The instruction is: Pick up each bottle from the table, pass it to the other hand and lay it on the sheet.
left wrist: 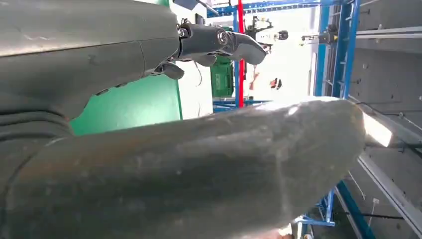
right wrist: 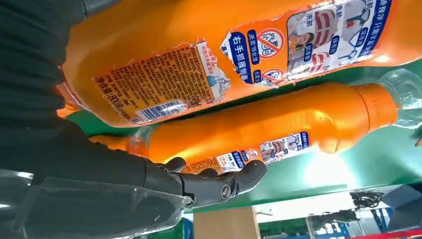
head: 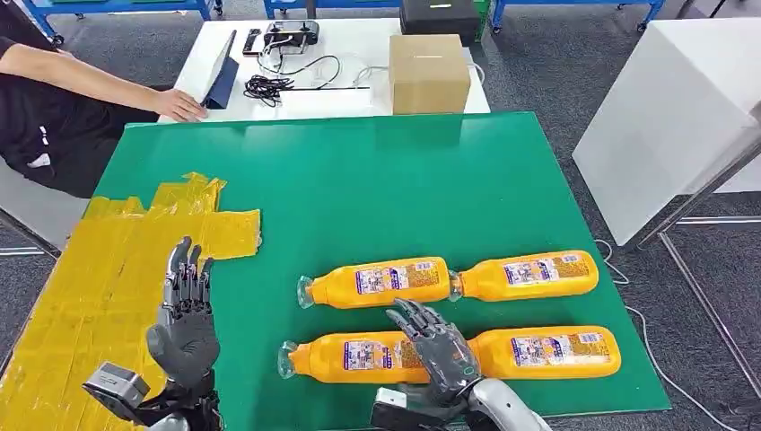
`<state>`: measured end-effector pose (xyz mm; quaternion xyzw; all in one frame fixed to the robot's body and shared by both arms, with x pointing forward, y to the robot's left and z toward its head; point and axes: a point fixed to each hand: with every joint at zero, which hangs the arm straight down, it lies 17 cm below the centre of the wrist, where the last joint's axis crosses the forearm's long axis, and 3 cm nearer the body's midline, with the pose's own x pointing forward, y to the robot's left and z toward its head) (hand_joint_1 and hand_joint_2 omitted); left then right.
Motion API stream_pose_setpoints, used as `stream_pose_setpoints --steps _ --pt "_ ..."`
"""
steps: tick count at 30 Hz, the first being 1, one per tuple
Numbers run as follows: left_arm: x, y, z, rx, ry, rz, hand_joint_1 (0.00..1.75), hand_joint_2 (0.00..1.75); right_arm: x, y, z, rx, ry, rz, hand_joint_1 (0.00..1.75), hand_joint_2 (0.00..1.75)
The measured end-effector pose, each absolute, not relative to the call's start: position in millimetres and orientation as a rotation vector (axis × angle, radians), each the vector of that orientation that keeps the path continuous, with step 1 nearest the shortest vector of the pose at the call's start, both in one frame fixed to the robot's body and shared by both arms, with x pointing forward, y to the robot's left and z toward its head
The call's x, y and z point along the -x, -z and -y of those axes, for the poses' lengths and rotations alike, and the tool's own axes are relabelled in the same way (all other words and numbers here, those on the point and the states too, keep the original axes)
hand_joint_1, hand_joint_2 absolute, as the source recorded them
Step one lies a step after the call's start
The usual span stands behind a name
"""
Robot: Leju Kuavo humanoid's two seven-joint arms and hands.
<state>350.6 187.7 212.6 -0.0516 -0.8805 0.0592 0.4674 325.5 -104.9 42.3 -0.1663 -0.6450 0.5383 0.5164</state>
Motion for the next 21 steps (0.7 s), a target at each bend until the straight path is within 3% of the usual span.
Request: stream_pose_setpoints --steps 19,20,21 --pt "-361 -223 -186 0.166 -0.172 2.159 0.00 0.00 -343 -3 84 0.241 -1.406 1.370 0.00 1.75" --pt "-362 -223 -186 0.168 -0.175 2.160 0.00 0.00 -345 0 83 0.236 -1.416 1.358 0.31 1.75" --pt "-362 -224 -186 0.170 -0.178 2.162 0.00 0.00 -346 2 82 0.227 -1.427 1.346 1.69 1.75"
